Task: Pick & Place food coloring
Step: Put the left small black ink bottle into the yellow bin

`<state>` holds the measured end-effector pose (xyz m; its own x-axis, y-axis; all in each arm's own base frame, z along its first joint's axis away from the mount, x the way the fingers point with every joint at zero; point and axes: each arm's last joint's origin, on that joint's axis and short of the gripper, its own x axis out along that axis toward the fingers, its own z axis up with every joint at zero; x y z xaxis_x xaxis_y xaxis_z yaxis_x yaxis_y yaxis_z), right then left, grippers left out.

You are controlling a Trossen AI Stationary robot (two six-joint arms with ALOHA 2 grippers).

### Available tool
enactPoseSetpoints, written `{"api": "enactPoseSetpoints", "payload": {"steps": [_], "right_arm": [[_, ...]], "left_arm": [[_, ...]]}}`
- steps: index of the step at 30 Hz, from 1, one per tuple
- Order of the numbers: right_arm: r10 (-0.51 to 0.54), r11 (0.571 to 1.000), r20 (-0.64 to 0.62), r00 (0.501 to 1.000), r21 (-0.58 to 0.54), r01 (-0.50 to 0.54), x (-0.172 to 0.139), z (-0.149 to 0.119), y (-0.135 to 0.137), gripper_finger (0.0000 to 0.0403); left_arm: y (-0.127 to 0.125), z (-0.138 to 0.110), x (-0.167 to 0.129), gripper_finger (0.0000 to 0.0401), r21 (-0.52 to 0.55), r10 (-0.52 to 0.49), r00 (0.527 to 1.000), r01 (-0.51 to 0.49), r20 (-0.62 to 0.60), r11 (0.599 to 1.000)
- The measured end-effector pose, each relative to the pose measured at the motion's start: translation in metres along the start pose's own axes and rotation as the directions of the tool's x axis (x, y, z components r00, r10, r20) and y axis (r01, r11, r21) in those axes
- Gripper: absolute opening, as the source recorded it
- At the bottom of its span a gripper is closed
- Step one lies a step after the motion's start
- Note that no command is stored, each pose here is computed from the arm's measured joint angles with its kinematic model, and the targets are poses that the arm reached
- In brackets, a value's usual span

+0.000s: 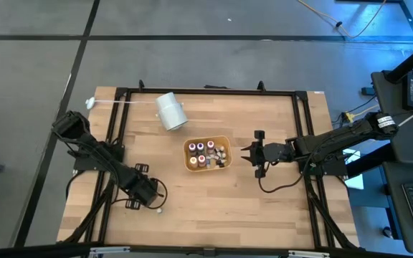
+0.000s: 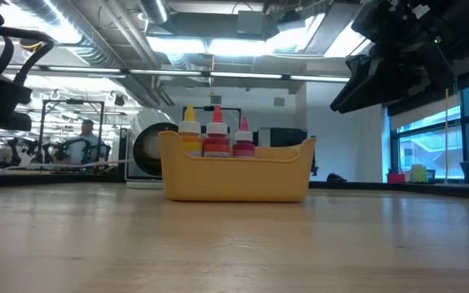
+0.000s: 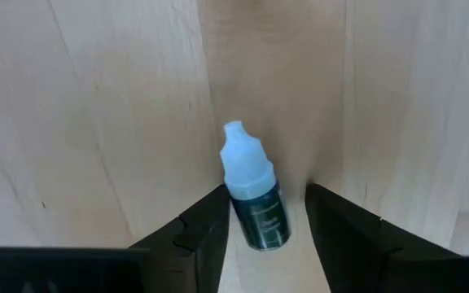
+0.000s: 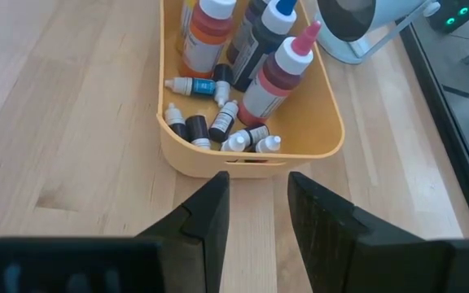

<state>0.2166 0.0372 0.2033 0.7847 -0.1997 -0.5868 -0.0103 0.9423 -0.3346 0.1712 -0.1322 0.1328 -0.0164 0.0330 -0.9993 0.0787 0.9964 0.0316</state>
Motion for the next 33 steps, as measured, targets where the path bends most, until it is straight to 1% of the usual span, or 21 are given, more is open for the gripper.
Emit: {"api": "enactPoseSetpoints", "payload": {"steps": [3, 11, 14, 17, 20, 24, 28, 30, 33], "right_arm": [[0.000, 1.000, 0.000, 1.000, -0.001, 0.000, 0.000, 0.000, 0.000, 0.0129], [0.000, 1.000, 0.000, 1.000, -0.002, 0.000, 0.000, 0.000, 0.000, 0.0129], [0.000, 1.000, 0.000, 1.000, -0.002, 0.000, 0.000, 0.000, 0.000, 0.0129], [0.000, 1.000, 0.001, 1.000, -0.002, 0.000, 0.000, 0.000, 0.000, 0.0129], [0.000, 1.000, 0.001, 1.000, -0.002, 0.000, 0.000, 0.000, 0.000, 0.0129], [0.000, 1.000, 0.002, 1.000, -0.003, 0.000, 0.000, 0.000, 0.000, 0.0129], [0.000, 1.000, 0.002, 1.000, -0.003, 0.000, 0.000, 0.000, 0.000, 0.0129], [-0.001, 1.000, 0.002, 1.000, -0.003, 0.001, 0.000, 0.000, 0.000, 0.0129], [-0.001, 1.000, 0.002, 1.000, -0.004, 0.001, 0.000, 0.000, 0.000, 0.0129]], "left_arm": [[0.000, 0.000, -0.001, 0.0143, -0.035, -0.006, 1.000, 0.006, 0.007, 0.999], [-0.001, 0.001, -0.003, 0.0083, -0.172, -0.020, 1.000, 0.022, 0.015, 0.985], [-0.003, 0.005, -0.007, 0.0072, -0.189, -0.018, 1.000, 0.022, 0.025, 0.982], [-0.007, 0.016, -0.019, 0.0069, -0.199, -0.027, 0.995, 0.045, 0.093, 0.979], [-0.007, 0.028, -0.032, 0.0069, -0.222, -0.004, 0.988, 0.040, 0.157, 0.974], [0.001, 0.054, -0.057, 0.0070, -0.299, 0.062, 0.953, 0.031, 0.297, 0.954], [0.013, 0.080, -0.090, 0.0069, -0.316, 0.099, 0.903, 0.043, 0.419, 0.948], [0.021, 0.093, -0.107, 0.0070, -0.310, 0.128, 0.861, 0.036, 0.492, 0.950], [0.034, 0.113, -0.131, 0.0072, -0.277, 0.148, 0.778, 0.035, 0.610, 0.960]]}}
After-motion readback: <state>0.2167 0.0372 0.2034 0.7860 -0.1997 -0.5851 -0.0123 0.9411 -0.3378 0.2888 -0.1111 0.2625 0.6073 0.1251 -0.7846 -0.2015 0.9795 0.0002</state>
